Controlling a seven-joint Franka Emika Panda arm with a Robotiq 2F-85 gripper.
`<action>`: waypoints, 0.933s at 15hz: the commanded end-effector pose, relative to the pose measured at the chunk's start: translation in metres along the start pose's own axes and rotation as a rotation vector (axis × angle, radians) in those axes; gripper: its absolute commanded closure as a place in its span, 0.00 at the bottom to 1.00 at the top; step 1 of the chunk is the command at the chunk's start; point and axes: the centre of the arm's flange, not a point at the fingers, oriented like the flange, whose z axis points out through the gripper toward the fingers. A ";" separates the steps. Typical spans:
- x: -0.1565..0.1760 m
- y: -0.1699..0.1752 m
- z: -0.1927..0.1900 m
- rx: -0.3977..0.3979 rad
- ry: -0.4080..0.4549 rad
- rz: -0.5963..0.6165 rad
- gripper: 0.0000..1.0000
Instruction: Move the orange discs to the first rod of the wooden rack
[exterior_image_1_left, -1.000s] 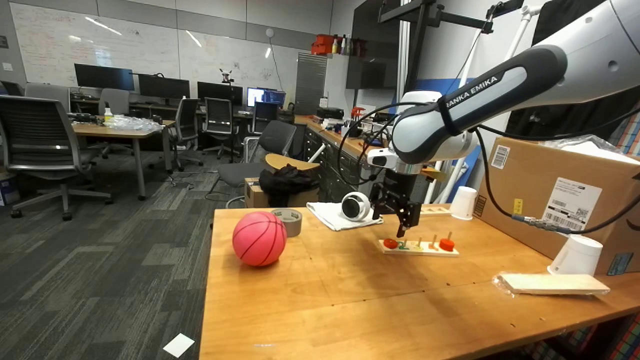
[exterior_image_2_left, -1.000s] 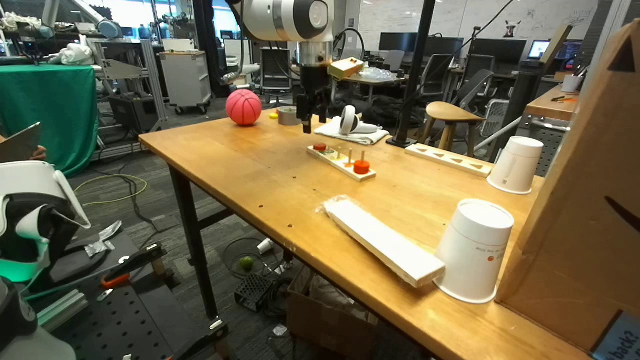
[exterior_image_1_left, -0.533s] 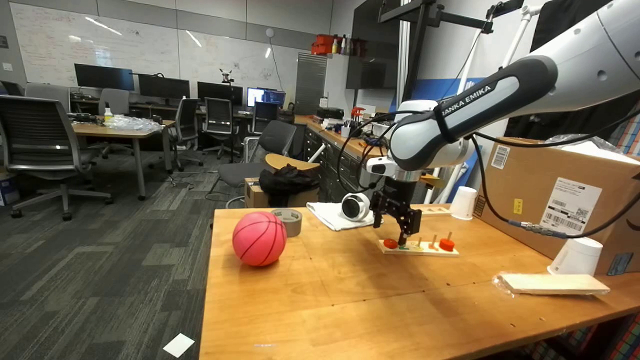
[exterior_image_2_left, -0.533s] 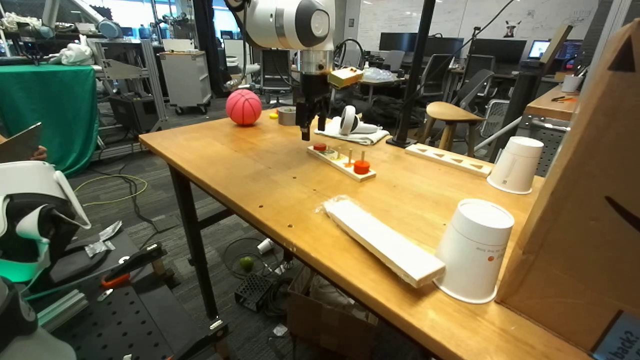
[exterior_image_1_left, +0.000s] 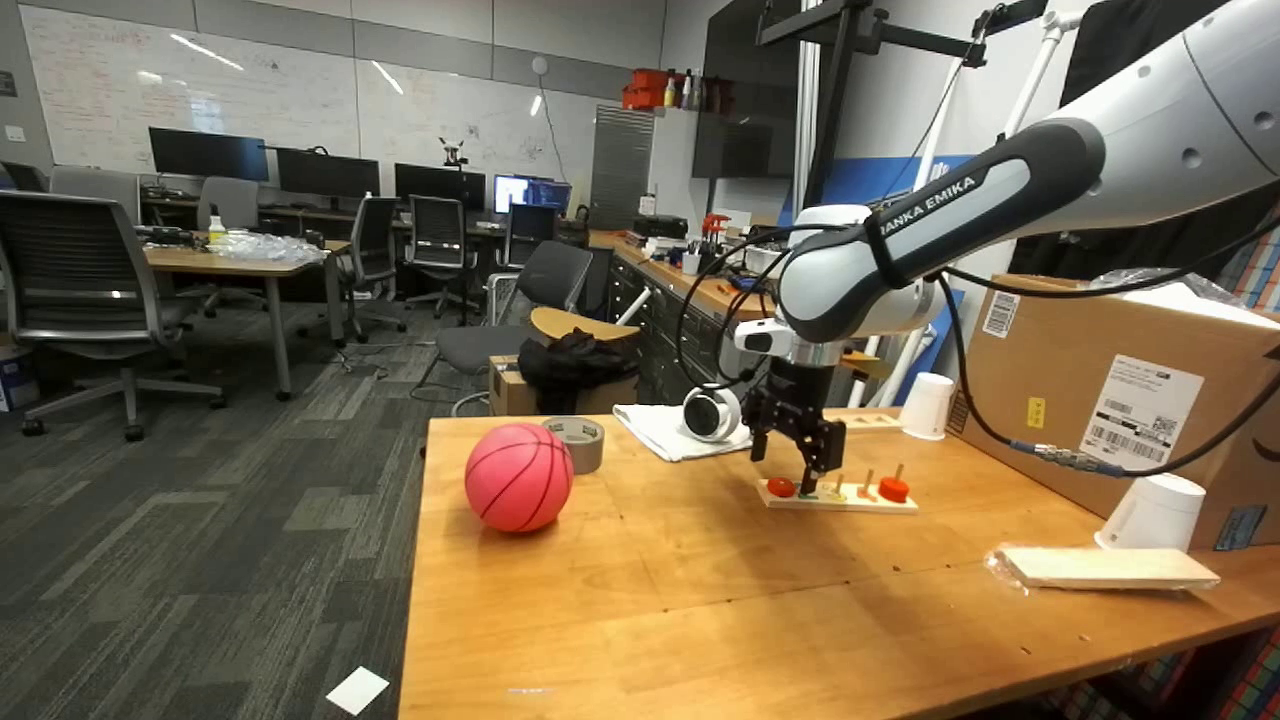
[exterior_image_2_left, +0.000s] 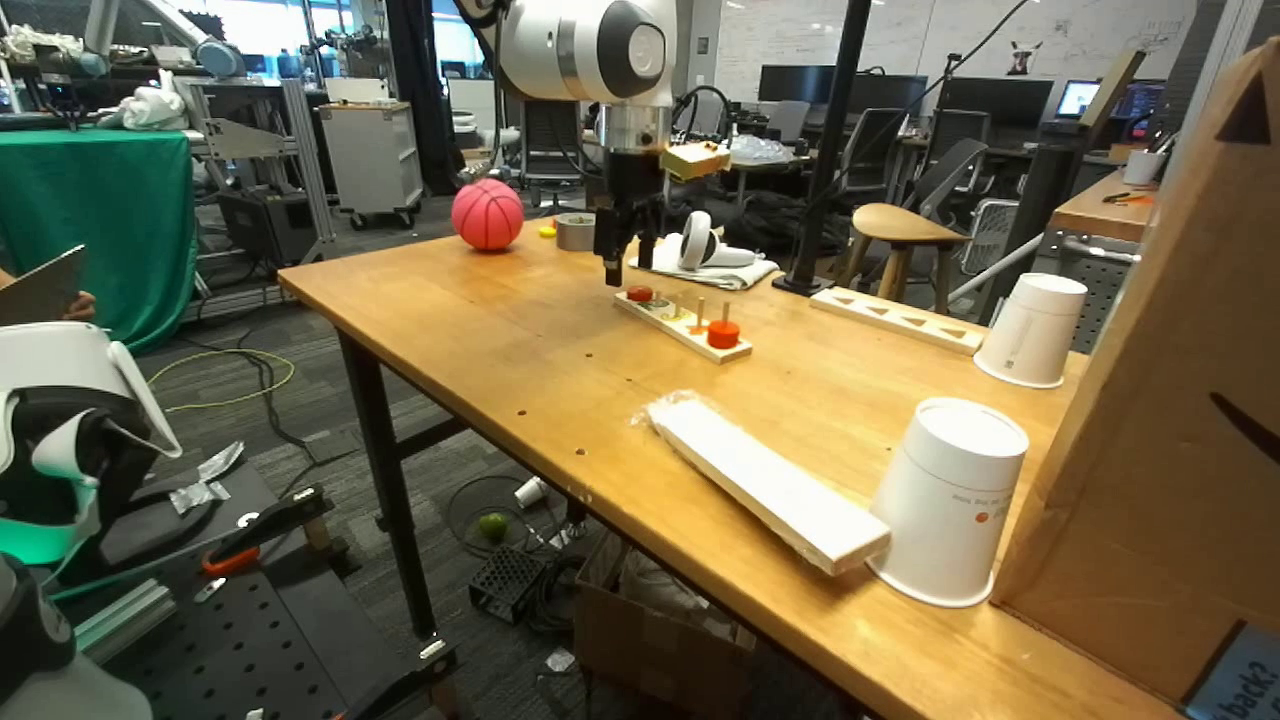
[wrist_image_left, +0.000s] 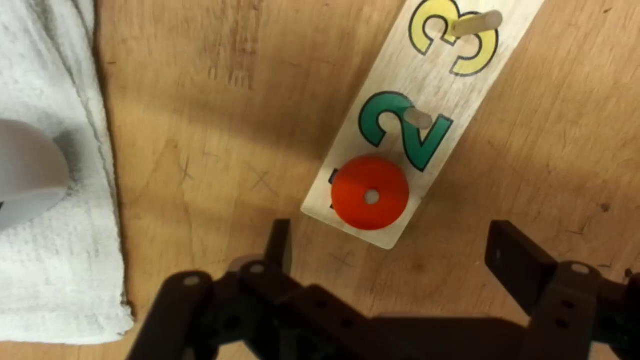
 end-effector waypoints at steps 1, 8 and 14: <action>-0.010 0.013 -0.002 0.006 -0.011 -0.012 0.00; -0.019 0.017 0.003 0.003 -0.016 0.001 0.00; -0.018 0.018 0.009 0.009 -0.010 0.002 0.00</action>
